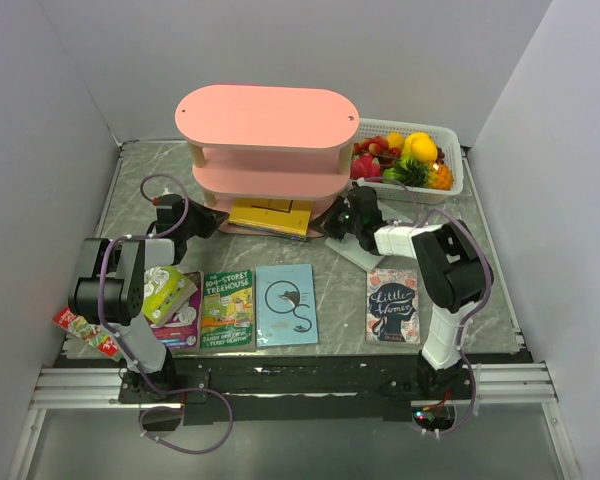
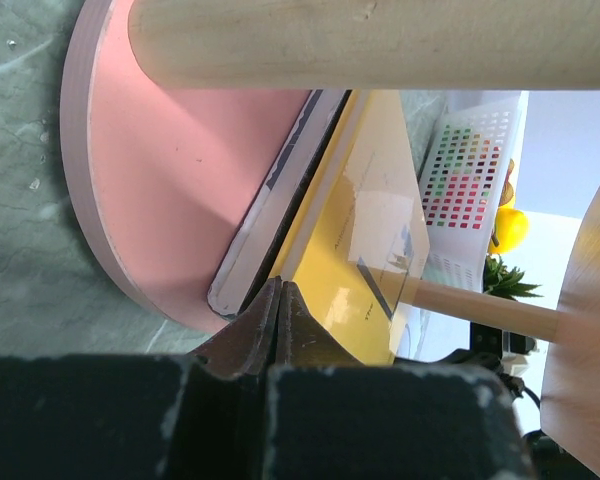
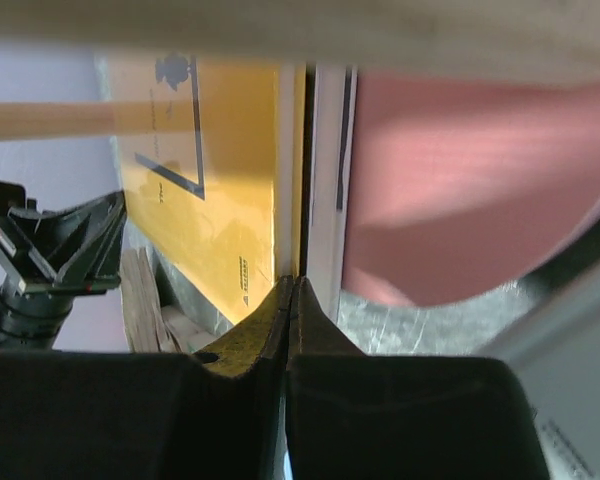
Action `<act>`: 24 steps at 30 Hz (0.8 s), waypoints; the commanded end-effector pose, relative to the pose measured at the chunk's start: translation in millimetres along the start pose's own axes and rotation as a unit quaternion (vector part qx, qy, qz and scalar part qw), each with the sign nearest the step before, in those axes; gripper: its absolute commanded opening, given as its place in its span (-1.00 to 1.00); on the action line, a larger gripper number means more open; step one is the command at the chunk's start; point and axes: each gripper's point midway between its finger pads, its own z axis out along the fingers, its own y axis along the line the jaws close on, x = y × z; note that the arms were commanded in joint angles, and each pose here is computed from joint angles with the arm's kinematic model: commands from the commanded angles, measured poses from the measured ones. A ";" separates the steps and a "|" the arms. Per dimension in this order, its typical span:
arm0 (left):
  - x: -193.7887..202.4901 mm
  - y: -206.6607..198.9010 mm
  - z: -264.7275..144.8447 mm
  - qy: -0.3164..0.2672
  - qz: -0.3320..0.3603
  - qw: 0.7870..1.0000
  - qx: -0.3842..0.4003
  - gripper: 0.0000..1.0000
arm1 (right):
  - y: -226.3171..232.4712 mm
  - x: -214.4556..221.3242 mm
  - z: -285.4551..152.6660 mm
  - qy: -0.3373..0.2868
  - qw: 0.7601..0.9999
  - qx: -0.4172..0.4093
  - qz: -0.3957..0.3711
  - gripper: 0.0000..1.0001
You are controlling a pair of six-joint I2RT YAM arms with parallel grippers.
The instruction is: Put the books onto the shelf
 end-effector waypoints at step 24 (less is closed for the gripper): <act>18.1 -43.5 2.0 0.052 0.011 0.997 0.056 -0.97 | 23.8 7.5 -0.6 0.005 0.999 -0.048 -0.020 -1.00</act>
